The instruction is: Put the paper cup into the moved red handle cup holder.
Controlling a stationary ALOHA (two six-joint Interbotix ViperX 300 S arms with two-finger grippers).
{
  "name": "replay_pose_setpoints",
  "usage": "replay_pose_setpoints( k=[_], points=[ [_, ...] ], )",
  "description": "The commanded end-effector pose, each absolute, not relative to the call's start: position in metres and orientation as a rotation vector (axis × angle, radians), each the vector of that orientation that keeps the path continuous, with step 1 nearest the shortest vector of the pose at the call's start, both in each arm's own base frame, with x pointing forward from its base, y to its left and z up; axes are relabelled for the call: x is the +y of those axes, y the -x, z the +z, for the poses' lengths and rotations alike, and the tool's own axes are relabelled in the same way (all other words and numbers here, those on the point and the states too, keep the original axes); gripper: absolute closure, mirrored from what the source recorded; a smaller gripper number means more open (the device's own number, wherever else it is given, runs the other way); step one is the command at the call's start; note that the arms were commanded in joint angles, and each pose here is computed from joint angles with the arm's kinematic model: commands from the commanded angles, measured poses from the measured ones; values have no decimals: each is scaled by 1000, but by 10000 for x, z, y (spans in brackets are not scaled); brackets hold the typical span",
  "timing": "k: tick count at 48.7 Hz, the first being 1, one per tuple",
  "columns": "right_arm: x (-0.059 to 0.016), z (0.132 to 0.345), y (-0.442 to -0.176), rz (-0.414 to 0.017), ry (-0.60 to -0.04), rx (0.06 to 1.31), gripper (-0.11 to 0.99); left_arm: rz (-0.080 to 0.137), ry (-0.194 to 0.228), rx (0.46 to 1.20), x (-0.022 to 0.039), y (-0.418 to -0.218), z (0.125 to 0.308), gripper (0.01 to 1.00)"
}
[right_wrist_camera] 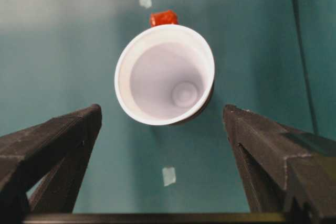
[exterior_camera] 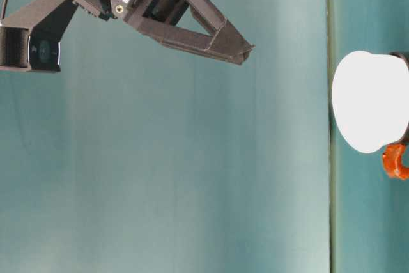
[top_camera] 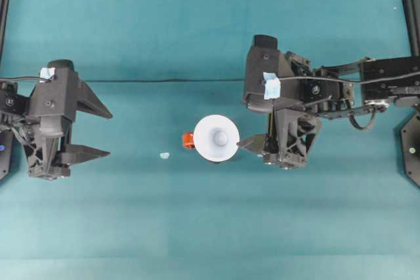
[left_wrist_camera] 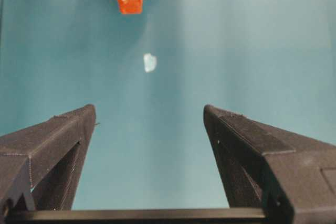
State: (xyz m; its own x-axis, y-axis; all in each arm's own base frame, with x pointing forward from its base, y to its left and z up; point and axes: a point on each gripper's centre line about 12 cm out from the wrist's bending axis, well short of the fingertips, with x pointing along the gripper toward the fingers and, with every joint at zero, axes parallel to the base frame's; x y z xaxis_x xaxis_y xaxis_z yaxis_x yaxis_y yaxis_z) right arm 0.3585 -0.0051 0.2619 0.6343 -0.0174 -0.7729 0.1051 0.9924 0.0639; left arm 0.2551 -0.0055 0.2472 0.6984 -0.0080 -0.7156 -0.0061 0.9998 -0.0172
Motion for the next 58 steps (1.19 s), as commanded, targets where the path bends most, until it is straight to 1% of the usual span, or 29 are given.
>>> replay_pose_setpoints(
  k=[1, 21, 58],
  points=[
    [-54, 2717, -3581, -65, -102, 851, 20, -3, 17, 776, -58, -2564, 2531, 118],
    [-54, 2700, -3573, -66, -102, 856, 20, -3, 17, 790, -57, -2544, 2484, 118],
    [-49, 2694, -3571, -64, -101, 857, 20, -1, 19, 785, -54, -2546, 2495, 118]
  ],
)
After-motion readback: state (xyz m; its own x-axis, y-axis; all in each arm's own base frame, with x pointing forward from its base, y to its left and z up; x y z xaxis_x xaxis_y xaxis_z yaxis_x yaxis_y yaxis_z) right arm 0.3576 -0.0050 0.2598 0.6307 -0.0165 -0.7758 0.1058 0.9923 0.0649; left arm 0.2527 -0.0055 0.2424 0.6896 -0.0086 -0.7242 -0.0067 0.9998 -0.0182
